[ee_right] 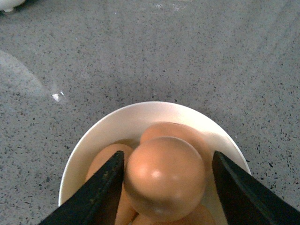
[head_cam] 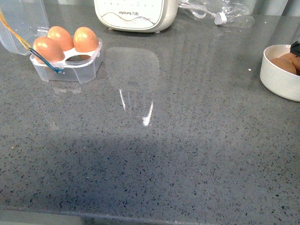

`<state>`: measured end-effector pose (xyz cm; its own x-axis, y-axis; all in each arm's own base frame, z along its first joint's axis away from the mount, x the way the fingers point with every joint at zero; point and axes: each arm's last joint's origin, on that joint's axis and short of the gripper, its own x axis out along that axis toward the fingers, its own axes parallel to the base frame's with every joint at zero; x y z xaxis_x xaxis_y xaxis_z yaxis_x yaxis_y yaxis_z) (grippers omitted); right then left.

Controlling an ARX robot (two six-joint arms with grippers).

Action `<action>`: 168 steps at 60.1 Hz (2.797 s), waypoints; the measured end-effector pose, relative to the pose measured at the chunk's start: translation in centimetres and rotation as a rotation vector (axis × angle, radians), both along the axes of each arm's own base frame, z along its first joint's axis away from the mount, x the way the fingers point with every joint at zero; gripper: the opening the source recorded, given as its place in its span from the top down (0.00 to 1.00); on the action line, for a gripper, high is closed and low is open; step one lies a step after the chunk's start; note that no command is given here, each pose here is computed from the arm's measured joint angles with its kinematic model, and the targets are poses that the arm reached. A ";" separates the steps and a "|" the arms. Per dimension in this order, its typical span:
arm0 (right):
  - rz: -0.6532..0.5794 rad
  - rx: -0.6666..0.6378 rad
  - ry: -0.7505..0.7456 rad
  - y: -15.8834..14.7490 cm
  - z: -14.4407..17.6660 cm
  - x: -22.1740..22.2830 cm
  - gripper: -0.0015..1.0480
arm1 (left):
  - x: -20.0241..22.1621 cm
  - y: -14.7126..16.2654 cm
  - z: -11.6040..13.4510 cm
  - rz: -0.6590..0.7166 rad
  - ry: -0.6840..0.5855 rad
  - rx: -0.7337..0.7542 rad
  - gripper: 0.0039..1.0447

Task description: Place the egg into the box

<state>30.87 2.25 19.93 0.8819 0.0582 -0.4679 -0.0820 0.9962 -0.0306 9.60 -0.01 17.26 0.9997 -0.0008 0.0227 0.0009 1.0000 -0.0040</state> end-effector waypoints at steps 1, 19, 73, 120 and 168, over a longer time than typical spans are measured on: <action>0.001 0.000 -0.005 0.0 0.1 -0.1 0.49 | 0.0 0.0 0.0 0.000 0.000 0.000 0.06; 0.054 0.022 -0.097 0.8 3.5 -2.1 0.62 | 0.0 0.0 0.0 0.000 0.000 0.000 0.06; 0.735 0.156 -0.290 16.4 6.7 2.5 0.63 | 0.0 0.0 0.0 0.000 0.000 0.000 0.06; 0.814 0.129 -0.108 24.2 1.9 4.8 0.63 | 0.0 0.0 0.0 0.000 0.000 0.000 0.06; 0.842 0.098 -0.070 25.6 0.5 4.7 0.35 | 0.0 0.0 0.0 0.000 0.000 0.000 0.06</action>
<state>35.61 27.86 20.40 0.5532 0.7453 -0.3722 -0.7981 0.6022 0.0200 9.60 -0.01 17.26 0.9997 -0.0011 0.0227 0.0012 1.0000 -0.0040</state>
